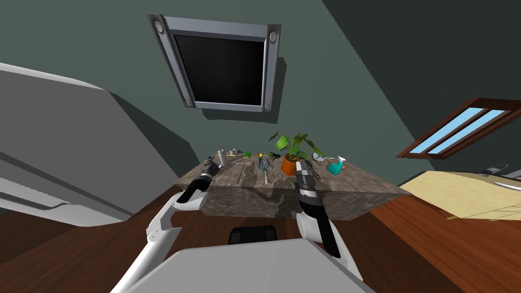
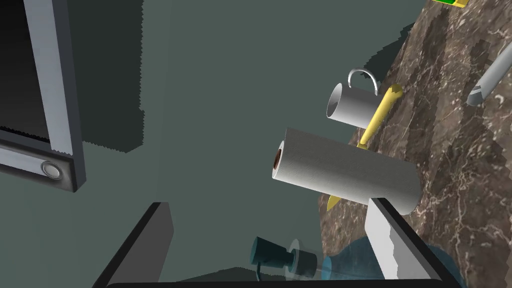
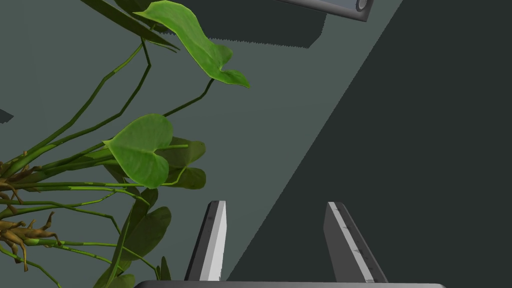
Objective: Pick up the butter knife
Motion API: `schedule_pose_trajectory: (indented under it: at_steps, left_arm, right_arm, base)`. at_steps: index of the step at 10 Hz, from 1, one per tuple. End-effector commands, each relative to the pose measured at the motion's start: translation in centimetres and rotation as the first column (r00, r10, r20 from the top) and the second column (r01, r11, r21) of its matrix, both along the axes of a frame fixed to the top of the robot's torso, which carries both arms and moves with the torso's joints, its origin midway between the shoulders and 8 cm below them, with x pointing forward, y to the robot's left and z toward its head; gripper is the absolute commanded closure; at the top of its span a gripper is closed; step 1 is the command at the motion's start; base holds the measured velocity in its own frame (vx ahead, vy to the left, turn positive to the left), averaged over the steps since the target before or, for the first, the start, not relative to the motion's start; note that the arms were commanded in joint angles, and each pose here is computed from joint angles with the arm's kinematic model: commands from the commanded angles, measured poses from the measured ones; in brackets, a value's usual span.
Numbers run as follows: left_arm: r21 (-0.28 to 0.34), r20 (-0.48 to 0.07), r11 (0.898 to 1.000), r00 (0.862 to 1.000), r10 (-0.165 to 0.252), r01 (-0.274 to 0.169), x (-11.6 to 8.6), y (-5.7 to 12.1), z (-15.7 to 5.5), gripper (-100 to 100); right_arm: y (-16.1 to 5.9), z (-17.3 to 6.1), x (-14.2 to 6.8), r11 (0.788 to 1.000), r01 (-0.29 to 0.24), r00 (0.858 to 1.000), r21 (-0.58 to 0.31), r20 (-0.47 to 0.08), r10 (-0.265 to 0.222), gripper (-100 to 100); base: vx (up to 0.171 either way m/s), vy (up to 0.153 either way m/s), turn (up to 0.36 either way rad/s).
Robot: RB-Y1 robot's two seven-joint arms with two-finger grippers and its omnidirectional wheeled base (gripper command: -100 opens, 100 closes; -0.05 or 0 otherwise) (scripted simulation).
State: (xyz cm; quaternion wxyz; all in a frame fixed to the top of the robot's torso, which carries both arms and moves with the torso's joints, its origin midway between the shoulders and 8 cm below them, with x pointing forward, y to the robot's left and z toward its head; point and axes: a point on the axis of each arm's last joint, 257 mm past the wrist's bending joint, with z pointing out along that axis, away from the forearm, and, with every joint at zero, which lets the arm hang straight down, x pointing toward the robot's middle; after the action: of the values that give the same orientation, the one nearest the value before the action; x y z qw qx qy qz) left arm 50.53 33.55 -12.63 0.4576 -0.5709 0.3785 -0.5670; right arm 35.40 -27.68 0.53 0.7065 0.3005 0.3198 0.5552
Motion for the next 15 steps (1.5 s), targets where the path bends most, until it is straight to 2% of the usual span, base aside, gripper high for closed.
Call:
schedule_pose_trajectory:
  at_steps: [1,2,3,4,5,6,7,8,9,10,11,12,13,14,15]
  left_arm:
    - [-0.039,-0.024,0.999,1.000,0.008,-0.009,0.5,0.4,-0.5,-100]
    - [-0.089,-0.052,0.996,0.998,0.019,-0.023,1.3,0.9,-1.3,-100]
    - [-0.098,-0.061,0.995,0.998,0.021,-0.027,1.3,0.9,-1.5,-100]
    - [-0.150,-0.093,0.988,0.995,0.033,-0.046,2.0,1.4,-2.4,-100]
    - [-0.158,-0.099,0.986,0.995,0.034,-0.049,2.0,1.4,-2.6,-100]
    - [-0.211,-0.131,0.975,0.990,0.044,-0.071,2.7,1.8,-3.5,-100]
    - [-0.217,-0.137,0.973,0.990,0.045,-0.075,2.7,1.9,-3.7,-100]
    - [-0.271,-0.167,0.958,0.985,0.053,-0.097,3.4,2.2,-4.5,-100]
    - [-0.276,-0.176,0.956,0.983,0.055,-0.103,3.3,2.2,-4.7,-100]
    - [-0.328,-0.207,0.936,0.976,0.061,-0.128,3.9,2.4,-5.6,-100]
    - [-0.332,-0.214,0.934,0.975,0.063,-0.134,3.9,2.5,-5.8,-100]
    - [-0.383,-0.247,0.909,0.967,0.068,-0.162,4.4,2.6,-6.8,-100]
    - [-0.387,-0.253,0.907,0.965,0.069,-0.166,4.4,2.6,-6.9,-100]
    - [-0.436,-0.286,0.878,0.956,0.071,-0.196,4.9,2.6,-7.9,-100]
    - [-0.438,-0.291,0.876,0.954,0.072,-0.200,4.8,2.6,-8.0,-100]
  right_arm:
    - [0.0,0.0,0.0,1.000,0.000,1.000,0.000,0.000,0.000,0]
    - [0.0,0.0,0.0,1.000,0.000,1.000,0.000,0.000,0.000,0]
    - [0.0,0.0,0.0,1.000,0.000,1.000,0.000,0.000,0.000,0]
    - [0.0,0.0,0.0,1.000,0.000,1.000,0.000,0.000,0.000,0]
    - [0.0,0.0,0.0,1.000,0.000,1.000,0.000,0.000,0.000,0]
    - [0.0,0.0,0.0,1.000,0.000,1.000,0.000,0.000,0.000,0]
    - [0.0,0.0,0.0,1.000,0.000,1.000,0.000,0.000,0.000,0]
    - [0.0,0.0,0.0,1.000,0.000,1.000,0.000,0.000,0.000,0]
    - [0.0,0.0,0.0,1.000,0.000,1.000,0.000,0.000,0.000,0]
    - [0.0,0.0,0.0,1.000,0.000,1.000,0.000,0.000,0.000,0]
    - [0.0,0.0,0.0,1.000,0.000,1.000,0.000,0.000,0.000,0]
    - [0.0,0.0,0.0,1.000,0.000,1.000,0.000,0.000,0.000,0]
    - [0.0,0.0,0.0,1.000,0.000,1.000,0.000,0.000,0.000,0]
    - [0.0,0.0,0.0,1.000,0.000,1.000,0.000,0.000,0.000,0]
    - [0.0,0.0,0.0,1.000,0.000,1.000,0.000,0.000,0.000,0]
  base:
    - [0.012,-0.022,0.002]
    - [0.017,-0.026,0.003]
    - [0.011,-0.021,0.000]
    - [0.008,-0.028,0.002]
    - [0.007,-0.025,0.003]
    - [0.007,-0.023,0.002]
    - [0.008,-0.022,0.001]
    - [0.012,-0.031,0.002]
    - [0.010,-0.027,0.001]
    - [0.009,-0.024,0.004]
    - [0.009,-0.019,0.001]
    - [0.003,-0.027,0.003]
    - [0.005,-0.022,0.000]
    - [0.015,-0.024,0.004]
    - [0.014,-0.022,0.002]
